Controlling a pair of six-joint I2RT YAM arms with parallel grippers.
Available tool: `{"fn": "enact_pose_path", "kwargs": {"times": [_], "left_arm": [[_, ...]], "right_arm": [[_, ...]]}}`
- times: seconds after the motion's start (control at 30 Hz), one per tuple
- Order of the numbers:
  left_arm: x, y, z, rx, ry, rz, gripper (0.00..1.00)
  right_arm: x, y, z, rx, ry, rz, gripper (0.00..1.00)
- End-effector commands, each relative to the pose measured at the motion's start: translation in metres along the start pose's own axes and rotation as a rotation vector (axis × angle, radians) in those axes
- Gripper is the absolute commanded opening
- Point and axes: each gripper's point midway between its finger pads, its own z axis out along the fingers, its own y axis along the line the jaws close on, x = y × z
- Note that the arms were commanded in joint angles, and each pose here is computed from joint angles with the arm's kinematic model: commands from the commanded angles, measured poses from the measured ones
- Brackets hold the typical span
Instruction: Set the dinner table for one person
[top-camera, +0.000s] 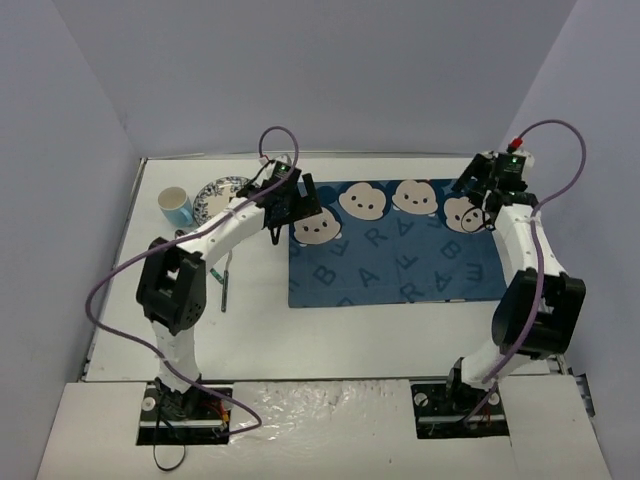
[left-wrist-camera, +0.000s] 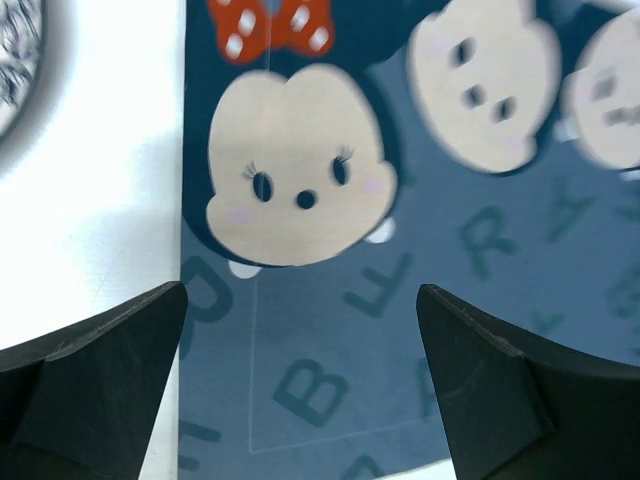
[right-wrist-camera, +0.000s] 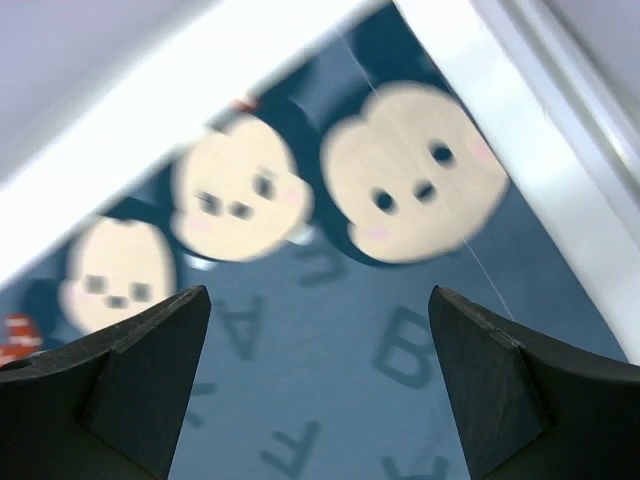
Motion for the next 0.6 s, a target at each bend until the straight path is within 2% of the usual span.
{"fn": "enact_pose_path", "kwargs": {"times": [0.0,0.03,0.13,0.17,0.27,0.33,0.57], "left_arm": [[-0.061,-0.007,-0.081,0.115,-0.180,-0.087,0.97],[-0.072,0.000,-0.091,0.130,-0.216,-0.127,0.97],[-0.068,0.042,-0.100,0.143,-0.217,-0.205,0.97],[-0.068,0.054,-0.102,0.139,-0.222,-0.218,0.97],[-0.061,0.098,-0.113,0.123,-0.227,-0.245,0.97],[-0.066,0.133,-0.118,0.099,-0.248,-0.297,0.97],[-0.073,0.178,-0.110,0.081,-0.318,-0.371,0.97]], "right_arm": [[-0.063,0.068,-0.077,-0.291,-0.173,0.013,0.90],[-0.067,0.079,-0.091,-0.349,-0.198,0.013,0.92],[-0.054,0.099,-0.122,-0.498,-0.224,0.039,1.00],[-0.059,0.108,-0.133,-0.567,-0.275,0.047,1.00],[-0.032,0.119,-0.158,-0.734,-0.260,0.101,1.00],[-0.013,0.121,-0.161,-0.770,-0.216,0.102,1.00],[0.044,0.139,-0.158,-0.863,-0.094,0.055,0.99]]}}
